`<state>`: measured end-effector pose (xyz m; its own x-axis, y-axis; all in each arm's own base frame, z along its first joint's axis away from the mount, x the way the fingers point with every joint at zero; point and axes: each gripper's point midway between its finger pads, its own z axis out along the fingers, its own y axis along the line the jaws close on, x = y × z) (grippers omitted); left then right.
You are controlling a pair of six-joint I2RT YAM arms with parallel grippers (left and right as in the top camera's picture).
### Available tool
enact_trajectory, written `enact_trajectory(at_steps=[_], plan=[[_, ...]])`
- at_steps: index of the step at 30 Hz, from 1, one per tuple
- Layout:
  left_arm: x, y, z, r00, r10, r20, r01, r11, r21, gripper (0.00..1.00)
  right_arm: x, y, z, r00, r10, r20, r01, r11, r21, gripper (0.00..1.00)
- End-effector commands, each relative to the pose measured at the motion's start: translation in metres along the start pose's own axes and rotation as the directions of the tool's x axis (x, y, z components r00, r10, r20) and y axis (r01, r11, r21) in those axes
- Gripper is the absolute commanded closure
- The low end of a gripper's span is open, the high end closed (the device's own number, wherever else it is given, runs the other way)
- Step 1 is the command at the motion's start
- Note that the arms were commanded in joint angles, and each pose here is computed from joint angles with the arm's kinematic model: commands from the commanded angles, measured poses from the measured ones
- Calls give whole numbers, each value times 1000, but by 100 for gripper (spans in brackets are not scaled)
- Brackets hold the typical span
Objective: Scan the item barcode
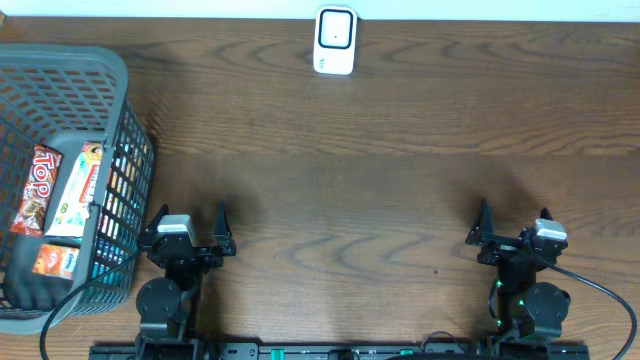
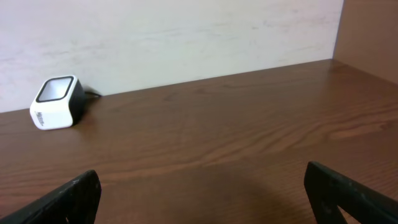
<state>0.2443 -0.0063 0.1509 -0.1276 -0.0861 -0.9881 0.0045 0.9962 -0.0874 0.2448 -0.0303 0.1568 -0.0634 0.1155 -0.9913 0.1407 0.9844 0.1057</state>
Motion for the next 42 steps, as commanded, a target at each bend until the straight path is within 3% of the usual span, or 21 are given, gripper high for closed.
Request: enact_trajectory(at_steps=[1, 42], plan=[[19, 3, 2, 999, 12, -48, -13, 1000, -13, 2, 2, -1, 0, 1000, -13, -6, 13, 1000, 3, 1], [18, 8, 2, 998, 31, -46, -33, 999, -38, 2, 2, -1, 0, 1000, -13, -6, 13, 1000, 3, 1]])
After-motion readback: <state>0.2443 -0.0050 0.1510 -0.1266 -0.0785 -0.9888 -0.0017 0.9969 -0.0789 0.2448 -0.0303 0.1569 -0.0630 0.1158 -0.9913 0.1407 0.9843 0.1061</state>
